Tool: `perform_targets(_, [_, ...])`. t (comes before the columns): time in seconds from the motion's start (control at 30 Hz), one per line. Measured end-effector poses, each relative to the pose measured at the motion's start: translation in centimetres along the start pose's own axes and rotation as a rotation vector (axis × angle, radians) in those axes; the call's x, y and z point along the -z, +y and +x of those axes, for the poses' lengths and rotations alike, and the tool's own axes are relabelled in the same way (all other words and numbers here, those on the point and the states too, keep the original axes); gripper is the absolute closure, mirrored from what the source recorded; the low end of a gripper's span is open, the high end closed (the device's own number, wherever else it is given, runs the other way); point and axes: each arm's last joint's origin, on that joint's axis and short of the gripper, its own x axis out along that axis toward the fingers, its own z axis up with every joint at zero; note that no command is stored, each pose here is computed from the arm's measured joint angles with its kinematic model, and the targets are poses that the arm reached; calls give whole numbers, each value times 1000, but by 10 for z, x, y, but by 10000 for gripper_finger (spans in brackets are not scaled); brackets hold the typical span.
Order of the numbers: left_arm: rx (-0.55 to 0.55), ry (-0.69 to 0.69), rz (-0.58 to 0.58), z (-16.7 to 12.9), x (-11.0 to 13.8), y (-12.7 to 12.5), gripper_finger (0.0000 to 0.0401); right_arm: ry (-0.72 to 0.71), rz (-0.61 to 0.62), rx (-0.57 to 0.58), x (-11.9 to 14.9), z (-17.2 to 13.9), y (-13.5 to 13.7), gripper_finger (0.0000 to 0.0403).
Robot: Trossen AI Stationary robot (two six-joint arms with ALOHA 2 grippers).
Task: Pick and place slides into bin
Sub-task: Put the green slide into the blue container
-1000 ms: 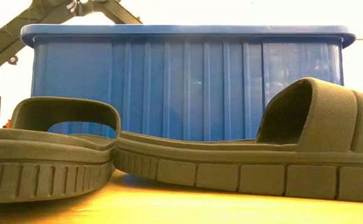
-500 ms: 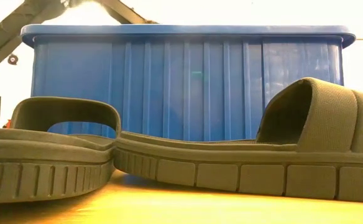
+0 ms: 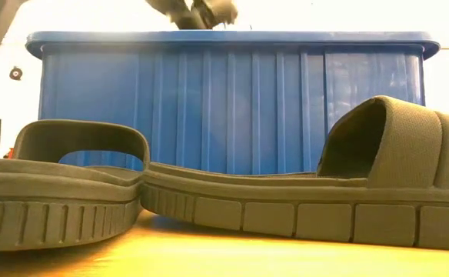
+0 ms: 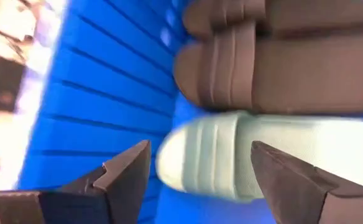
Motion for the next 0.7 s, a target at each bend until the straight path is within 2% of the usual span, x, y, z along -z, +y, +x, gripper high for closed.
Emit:
perform_targets(0.13, [0, -110, -28, -60, -2, 15, 140, -1, -25, 24, 0, 0, -1, 177])
perform_targets(0.27, [67, -219, -61, -116, 6, 25, 140, -2, -49, 25, 0, 0, -1, 177])
perform_targets(0.37, [130, -243, -100, -146, 18, 27, 140, -3, -48, 27, 0, -1, -2, 177])
perform_targets(0.5, [214, -164, -129, -176, 41, 26, 140, -4, -47, 36, -1, -1, -3, 177])
perform_targets(0.7, [284, 92, -197, -202, 79, 18, 141, -3, -50, 49, 0, -1, -4, 177])
